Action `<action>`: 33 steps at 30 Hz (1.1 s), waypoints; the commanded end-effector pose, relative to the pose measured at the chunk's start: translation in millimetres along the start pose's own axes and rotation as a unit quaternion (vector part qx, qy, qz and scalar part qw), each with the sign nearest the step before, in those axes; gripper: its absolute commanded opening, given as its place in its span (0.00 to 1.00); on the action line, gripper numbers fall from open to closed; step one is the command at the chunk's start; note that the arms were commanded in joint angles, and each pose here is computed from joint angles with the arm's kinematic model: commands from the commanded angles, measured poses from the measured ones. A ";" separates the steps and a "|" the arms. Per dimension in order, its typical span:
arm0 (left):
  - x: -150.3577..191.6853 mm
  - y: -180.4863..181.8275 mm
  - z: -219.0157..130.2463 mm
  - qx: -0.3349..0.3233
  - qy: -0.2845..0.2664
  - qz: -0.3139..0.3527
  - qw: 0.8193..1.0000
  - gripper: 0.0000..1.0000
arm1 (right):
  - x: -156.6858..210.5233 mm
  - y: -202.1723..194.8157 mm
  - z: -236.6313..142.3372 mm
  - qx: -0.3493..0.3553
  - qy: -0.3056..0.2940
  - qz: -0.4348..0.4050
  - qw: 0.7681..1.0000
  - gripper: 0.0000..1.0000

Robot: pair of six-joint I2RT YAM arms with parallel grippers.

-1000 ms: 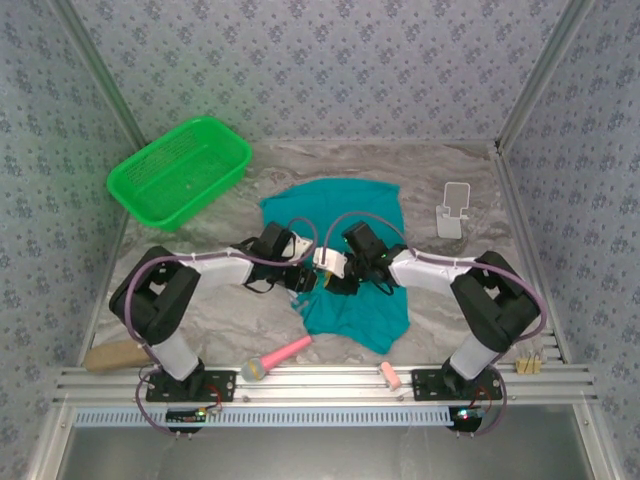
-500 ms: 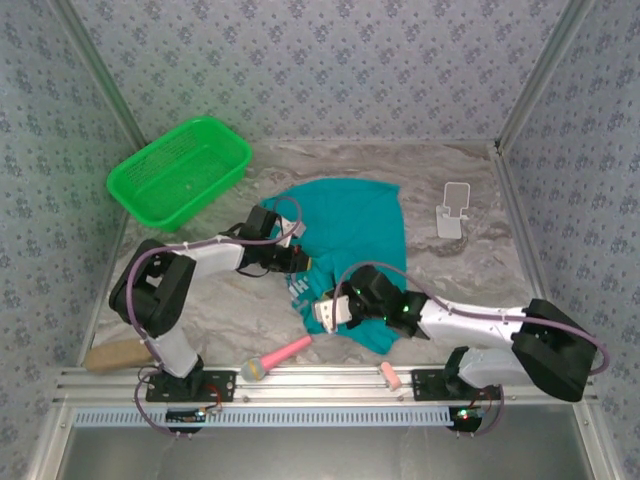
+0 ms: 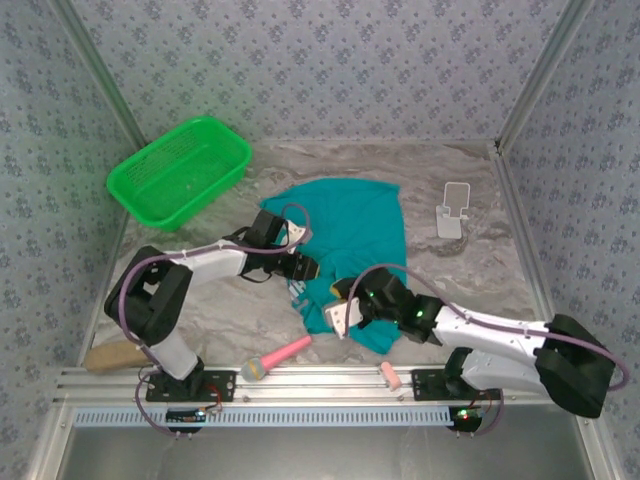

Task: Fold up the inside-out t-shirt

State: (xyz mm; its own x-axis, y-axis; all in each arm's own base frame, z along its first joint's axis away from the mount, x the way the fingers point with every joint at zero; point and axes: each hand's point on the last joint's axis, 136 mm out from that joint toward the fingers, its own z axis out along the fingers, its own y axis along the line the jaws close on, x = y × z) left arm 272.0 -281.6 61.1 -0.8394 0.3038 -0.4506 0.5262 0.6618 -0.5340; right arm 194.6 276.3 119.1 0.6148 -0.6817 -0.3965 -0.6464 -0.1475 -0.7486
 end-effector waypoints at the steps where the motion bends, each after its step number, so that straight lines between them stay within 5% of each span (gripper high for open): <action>1: -8.3 15.9 -4.1 -0.060 -0.004 0.054 0.997 0.47 | -6.7 -15.8 -4.4 -0.030 -0.052 0.098 0.993 0.40; 10: -5.3 27.0 23.7 -0.076 0.033 0.067 0.994 0.46 | 17.8 3.0 30.9 -0.107 -0.012 0.173 0.979 0.42; 15: -4.6 21.6 25.1 -0.056 0.038 0.060 0.996 0.33 | 26.5 20.6 49.3 -0.147 0.028 0.169 0.974 0.39; 19: -8.6 13.2 18.9 -0.019 0.020 0.033 0.999 0.33 | 34.4 42.9 53.2 -0.182 0.070 0.113 0.974 0.12; 22: -16.1 12.4 11.5 0.008 -0.002 -0.004 1.000 0.42 | 28.8 37.8 50.7 -0.159 0.064 0.081 0.982 0.00; 28: -36.9 7.6 2.0 0.035 -0.026 -0.034 0.998 0.48 | 1.8 6.8 30.5 -0.086 0.040 -0.028 0.995 0.00; 33: -45.0 9.0 3.3 0.035 -0.020 -0.053 0.998 0.49 | -8.2 31.8 13.4 -0.120 0.064 -0.164 0.977 0.00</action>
State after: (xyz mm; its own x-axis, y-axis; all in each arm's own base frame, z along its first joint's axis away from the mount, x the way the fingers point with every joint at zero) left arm 308.7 -283.0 55.4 -0.8837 0.2277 -0.4088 0.4465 0.6720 -0.5908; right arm 185.0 304.3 110.3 0.6899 -0.6730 -0.2666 -0.6202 -0.3595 -0.6972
